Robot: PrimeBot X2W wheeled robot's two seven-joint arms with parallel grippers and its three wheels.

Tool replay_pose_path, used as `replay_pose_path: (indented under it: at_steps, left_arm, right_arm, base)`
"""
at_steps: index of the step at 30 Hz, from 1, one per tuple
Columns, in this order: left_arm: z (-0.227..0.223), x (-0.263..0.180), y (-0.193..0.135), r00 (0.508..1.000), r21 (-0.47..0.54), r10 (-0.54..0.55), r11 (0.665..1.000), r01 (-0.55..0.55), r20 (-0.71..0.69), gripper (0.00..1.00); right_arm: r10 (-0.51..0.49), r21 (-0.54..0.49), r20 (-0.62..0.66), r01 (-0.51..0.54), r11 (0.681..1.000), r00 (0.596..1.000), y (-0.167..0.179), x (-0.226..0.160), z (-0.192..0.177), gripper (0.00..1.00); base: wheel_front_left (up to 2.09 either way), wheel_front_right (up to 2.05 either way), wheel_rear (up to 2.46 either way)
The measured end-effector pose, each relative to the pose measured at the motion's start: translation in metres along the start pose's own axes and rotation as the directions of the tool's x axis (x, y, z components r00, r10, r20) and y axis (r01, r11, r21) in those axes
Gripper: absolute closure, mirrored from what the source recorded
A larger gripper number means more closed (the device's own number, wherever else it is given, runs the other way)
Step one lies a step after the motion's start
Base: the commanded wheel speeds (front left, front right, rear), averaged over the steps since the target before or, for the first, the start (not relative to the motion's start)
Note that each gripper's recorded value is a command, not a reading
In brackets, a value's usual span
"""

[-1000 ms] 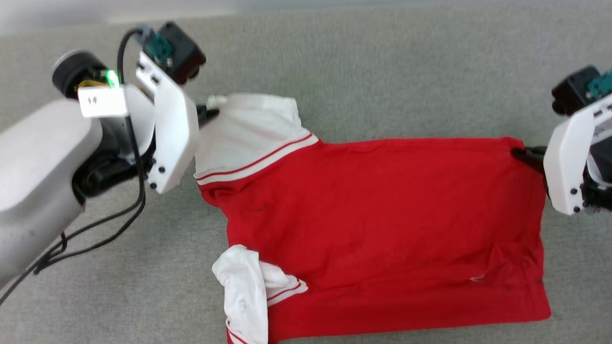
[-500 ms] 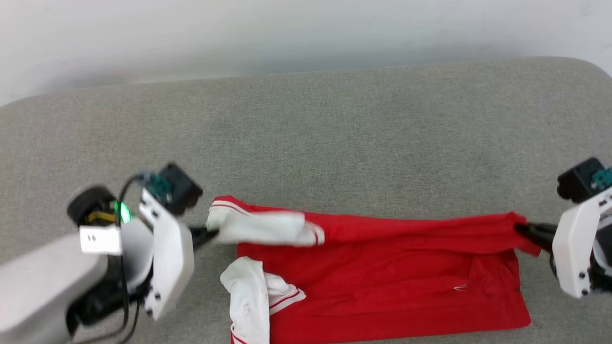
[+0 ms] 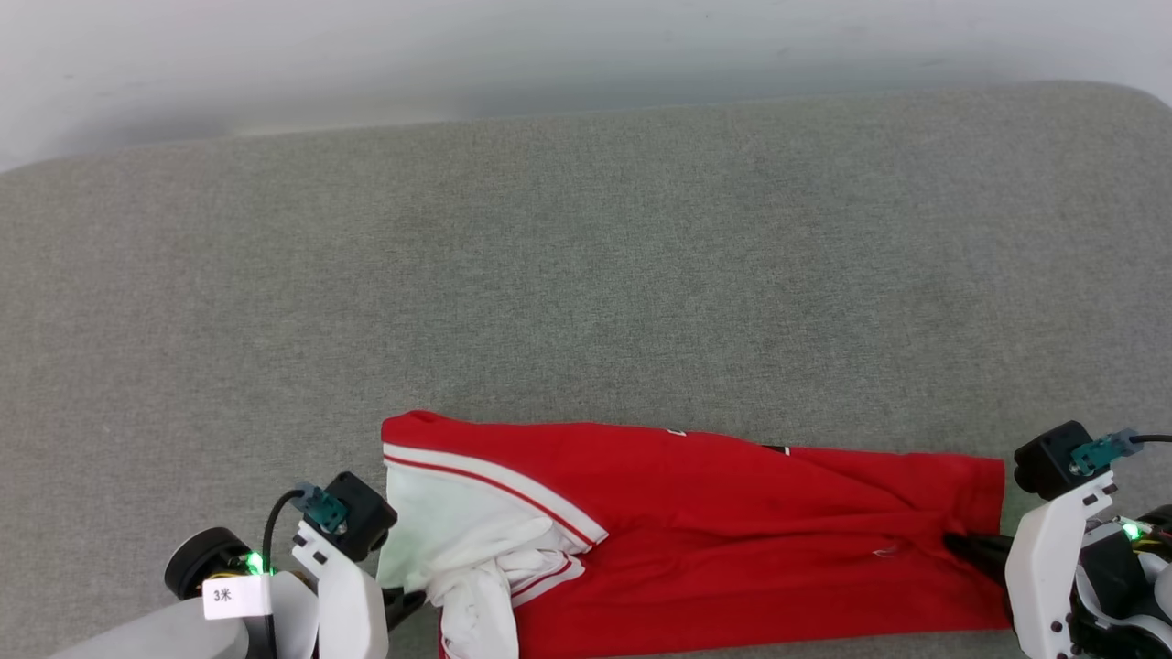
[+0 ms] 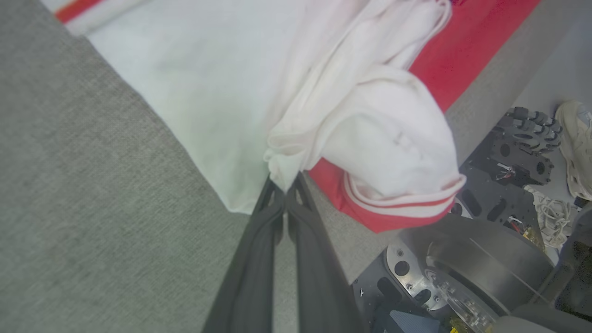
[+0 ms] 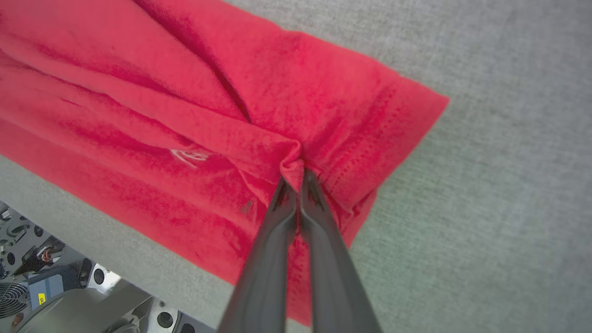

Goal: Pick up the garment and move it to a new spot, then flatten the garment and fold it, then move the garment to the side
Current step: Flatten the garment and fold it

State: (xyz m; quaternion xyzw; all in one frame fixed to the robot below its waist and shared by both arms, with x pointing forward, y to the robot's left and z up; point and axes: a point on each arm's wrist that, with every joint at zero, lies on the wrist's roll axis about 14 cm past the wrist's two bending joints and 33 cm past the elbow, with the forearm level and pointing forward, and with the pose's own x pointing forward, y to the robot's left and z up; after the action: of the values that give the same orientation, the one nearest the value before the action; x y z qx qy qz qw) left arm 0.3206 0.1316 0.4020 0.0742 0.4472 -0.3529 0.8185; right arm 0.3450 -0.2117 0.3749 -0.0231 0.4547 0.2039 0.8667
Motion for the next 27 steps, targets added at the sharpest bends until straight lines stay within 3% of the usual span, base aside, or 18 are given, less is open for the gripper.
replay_pose_path:
  at_steps: [1, 2, 3, 8, 12, 18, 22, 27]
  left_arm:
    - [0.002, 0.001, 0.001, 1.000, -0.006, 0.007, 1.000, -0.007, 0.015, 1.00]
    - [0.005, 0.001, 0.002, 0.999, -0.011, 0.012, 1.000, -0.012, 0.038, 0.53]
    - [0.010, 0.001, 0.002, 0.998, -0.017, 0.018, 1.000, -0.017, 0.064, 0.00]
    - [0.039, -0.013, 0.007, 0.971, -0.010, 0.082, 0.997, -0.082, 0.226, 0.00]
    - [0.065, -0.031, 0.016, 0.905, -0.014, 0.169, 0.984, -0.178, 0.391, 0.00]
    - [0.107, -0.067, 0.041, 0.688, -0.113, 0.343, 0.927, -0.358, 0.640, 0.00]
    - [0.112, -0.079, 0.054, 0.582, -0.171, 0.437, 0.874, -0.455, 0.686, 0.00]
    - [0.120, -0.091, 0.062, 0.459, -0.255, 0.521, 0.813, -0.524, 0.720, 0.00]
  right_arm:
    - [0.000, 0.008, 0.014, 0.000, 1.000, 1.000, 0.000, 0.001, 0.002, 0.61]
    - [0.002, 0.015, 0.026, -0.002, 1.000, 1.000, 0.001, 0.001, 0.004, 0.00]
    - [0.004, 0.016, 0.041, -0.005, 1.000, 0.999, 0.002, 0.001, 0.007, 0.00]
    - [0.006, -0.019, 0.184, -0.003, 1.000, 0.983, 0.003, -0.018, 0.041, 0.00]
    - [-0.014, -0.022, 0.314, 0.022, 0.999, 0.949, -0.006, -0.046, 0.076, 0.00]
    - [-0.104, 0.051, 0.412, 0.091, 0.995, 0.905, -0.040, -0.075, 0.100, 0.00]
    - [-0.141, 0.176, 0.365, 0.081, 0.981, 0.920, -0.057, -0.072, 0.084, 0.00]
    - [-0.110, 0.305, 0.243, 0.032, 0.952, 0.964, -0.054, -0.052, 0.048, 0.00]
  base:
    - [0.00, 0.00, 0.00]
    - [0.00, 0.00, 0.00]
    - [0.00, 0.00, 0.00]
    - [0.00, 0.00, 0.00]
    - [0.00, 0.00, 0.00]
    - [0.00, 0.00, 0.00]
    - [0.00, 0.00, 0.00]
    - [0.00, 0.00, 0.00]
